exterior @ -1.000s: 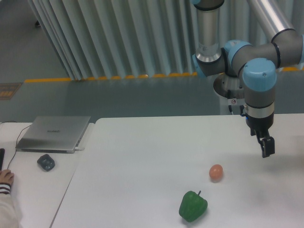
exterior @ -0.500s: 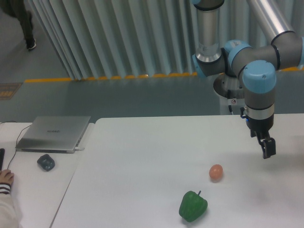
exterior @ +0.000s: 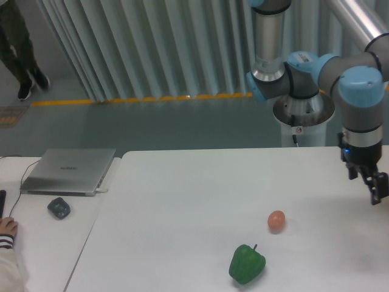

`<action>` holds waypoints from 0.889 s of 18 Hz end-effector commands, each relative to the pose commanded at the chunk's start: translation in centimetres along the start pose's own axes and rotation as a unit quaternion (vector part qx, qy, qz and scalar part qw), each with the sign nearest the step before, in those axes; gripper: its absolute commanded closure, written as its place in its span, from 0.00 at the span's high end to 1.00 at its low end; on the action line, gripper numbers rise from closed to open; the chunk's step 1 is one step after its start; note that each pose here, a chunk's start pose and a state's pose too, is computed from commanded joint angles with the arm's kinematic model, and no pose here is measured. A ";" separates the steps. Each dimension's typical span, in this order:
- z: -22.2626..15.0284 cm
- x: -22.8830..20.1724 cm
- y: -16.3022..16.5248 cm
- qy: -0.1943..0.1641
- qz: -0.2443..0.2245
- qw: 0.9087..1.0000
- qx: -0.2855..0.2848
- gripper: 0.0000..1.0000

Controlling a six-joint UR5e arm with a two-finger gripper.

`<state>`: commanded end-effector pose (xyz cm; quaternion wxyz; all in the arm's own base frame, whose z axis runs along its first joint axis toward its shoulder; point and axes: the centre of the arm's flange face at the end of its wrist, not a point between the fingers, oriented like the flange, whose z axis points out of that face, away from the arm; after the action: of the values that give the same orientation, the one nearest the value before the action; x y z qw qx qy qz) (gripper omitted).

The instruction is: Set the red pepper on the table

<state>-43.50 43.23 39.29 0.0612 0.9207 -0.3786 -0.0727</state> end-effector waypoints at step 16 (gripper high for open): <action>7.1 1.9 17.8 0.032 -0.054 0.997 0.036 1.00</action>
<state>-55.73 28.93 35.17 0.0365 0.9431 -0.3289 -0.0324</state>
